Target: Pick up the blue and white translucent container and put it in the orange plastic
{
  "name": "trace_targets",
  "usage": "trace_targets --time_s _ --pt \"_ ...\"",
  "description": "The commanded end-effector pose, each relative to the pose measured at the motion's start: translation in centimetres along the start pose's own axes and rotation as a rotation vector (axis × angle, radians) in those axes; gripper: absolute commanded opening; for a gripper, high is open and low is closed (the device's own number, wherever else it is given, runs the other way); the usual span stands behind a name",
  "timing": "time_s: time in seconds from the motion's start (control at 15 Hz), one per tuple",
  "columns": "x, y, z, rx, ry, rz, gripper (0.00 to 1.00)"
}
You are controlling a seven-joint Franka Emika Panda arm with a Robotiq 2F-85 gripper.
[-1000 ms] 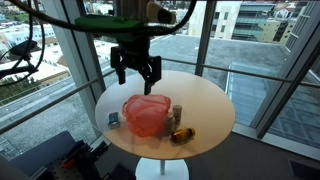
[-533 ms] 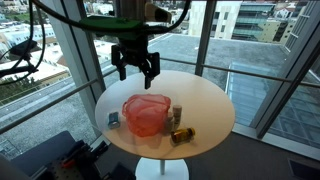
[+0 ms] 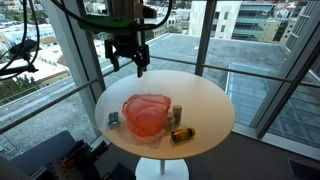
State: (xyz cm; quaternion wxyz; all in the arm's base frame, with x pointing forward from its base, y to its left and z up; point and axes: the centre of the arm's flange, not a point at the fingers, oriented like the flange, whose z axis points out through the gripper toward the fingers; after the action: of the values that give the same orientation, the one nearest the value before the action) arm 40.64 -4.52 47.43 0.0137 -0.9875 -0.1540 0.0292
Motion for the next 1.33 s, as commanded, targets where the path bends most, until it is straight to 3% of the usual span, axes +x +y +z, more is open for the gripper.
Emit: trace_targets --time_s 0.0,0.2,0.67,1.27 --pt "1.0 -2.0 0.4 -0.038 0.028 -0.091 1.0" --pt "1.2 -3.5 1.2 -0.081 0.033 -0.152 1.0" --pt "1.5 -3.8 1.4 -0.053 0.008 -0.135 1.0" --pt "2.6 -11.4 5.5 -0.115 0.112 -0.455 1.0"
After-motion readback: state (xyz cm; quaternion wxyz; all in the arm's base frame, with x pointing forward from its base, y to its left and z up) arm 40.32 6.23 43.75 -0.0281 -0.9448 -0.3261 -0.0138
